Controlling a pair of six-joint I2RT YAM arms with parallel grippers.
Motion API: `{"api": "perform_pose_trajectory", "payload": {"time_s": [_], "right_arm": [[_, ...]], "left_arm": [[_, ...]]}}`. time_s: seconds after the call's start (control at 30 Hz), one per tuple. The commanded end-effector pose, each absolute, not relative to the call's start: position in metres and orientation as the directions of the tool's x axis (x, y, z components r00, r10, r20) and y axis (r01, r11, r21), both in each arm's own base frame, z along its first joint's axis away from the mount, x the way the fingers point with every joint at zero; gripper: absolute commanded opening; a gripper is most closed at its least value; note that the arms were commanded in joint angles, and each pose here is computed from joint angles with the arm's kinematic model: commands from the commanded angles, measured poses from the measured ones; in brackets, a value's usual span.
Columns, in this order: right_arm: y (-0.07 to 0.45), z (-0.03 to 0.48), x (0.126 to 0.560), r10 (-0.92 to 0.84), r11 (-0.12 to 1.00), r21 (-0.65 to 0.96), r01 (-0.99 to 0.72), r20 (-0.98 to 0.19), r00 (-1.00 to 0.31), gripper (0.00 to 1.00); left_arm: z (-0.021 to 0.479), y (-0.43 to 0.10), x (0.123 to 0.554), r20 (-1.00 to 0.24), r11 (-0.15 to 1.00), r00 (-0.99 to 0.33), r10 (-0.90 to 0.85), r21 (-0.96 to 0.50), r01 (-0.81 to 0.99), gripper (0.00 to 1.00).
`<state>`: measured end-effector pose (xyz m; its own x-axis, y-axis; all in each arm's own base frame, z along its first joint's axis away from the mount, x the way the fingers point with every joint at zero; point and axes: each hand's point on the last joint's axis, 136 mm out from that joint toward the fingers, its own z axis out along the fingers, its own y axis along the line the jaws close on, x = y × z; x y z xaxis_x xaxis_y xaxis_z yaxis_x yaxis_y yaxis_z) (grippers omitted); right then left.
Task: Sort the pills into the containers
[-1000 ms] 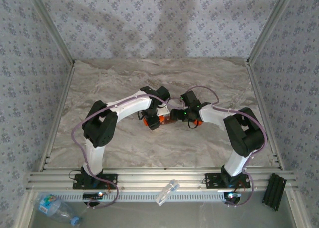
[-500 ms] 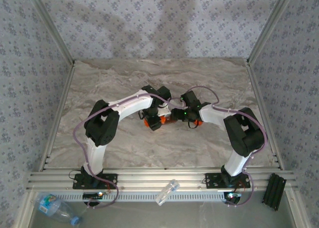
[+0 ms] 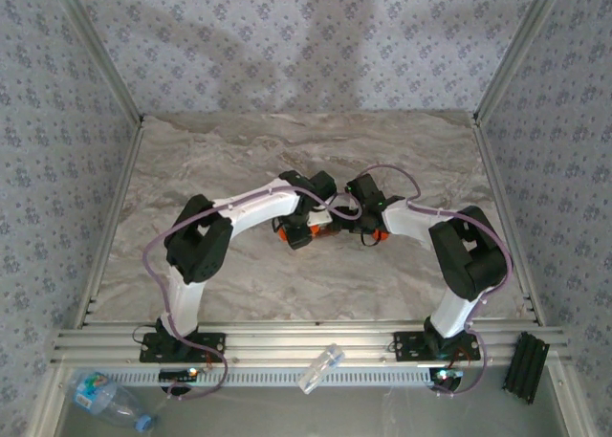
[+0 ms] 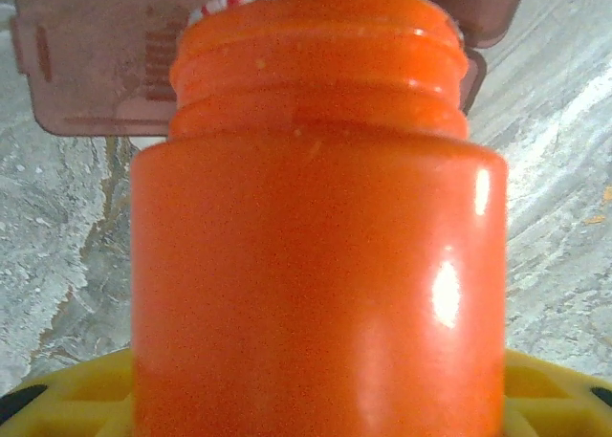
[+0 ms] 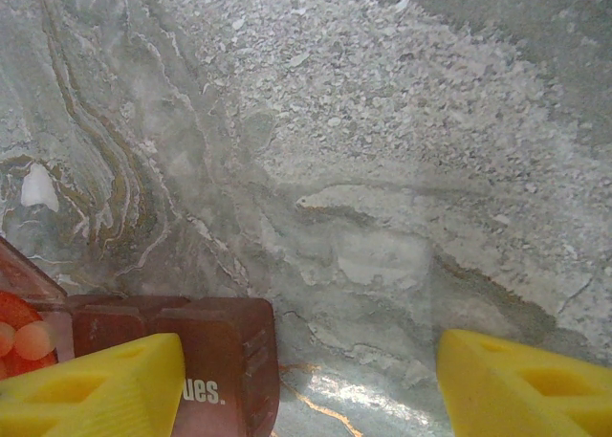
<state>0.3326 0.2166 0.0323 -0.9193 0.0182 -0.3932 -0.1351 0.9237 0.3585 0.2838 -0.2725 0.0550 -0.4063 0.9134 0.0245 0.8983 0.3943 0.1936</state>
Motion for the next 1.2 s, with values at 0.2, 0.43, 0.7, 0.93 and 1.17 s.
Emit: {"api": "perform_pose_trajectory", "payload": {"time_s": [0.2, 0.43, 0.7, 0.93, 1.17], "right_arm": [[0.2277, 0.0156, 0.3183, -0.001, 0.915, 0.381, -0.131, -0.325, -0.946, 0.72], [0.2281, 0.0154, 0.3190, 0.000, 0.915, 0.381, -0.131, -0.325, -0.946, 0.72], [0.2284, 0.0141, 0.3190, 0.000, 0.915, 0.382, -0.130, -0.322, -0.947, 0.72], [0.2280, 0.0155, 0.3188, -0.002, 0.915, 0.380, -0.133, -0.326, -0.946, 0.71], [0.2270, 0.0148, 0.3198, 0.004, 0.916, 0.380, -0.126, -0.323, -0.946, 0.71]], "left_arm": [[0.0656, -0.2737, 0.2855, 0.016, 0.298, -0.316, 0.949, 0.287, 0.910, 0.00], [0.0687, -0.2702, 0.2897, 0.008, 0.279, -0.299, 0.954, 0.341, 0.898, 0.00], [0.0624, -0.2714, 0.2862, -0.009, 0.301, -0.313, 0.950, 0.304, 0.904, 0.00], [0.0618, -0.2678, 0.2825, -0.094, 0.372, -0.360, 0.928, 0.258, 0.892, 0.00], [0.0681, -0.2676, 0.2822, -0.237, 0.462, -0.417, 0.878, 0.186, 0.867, 0.00]]}}
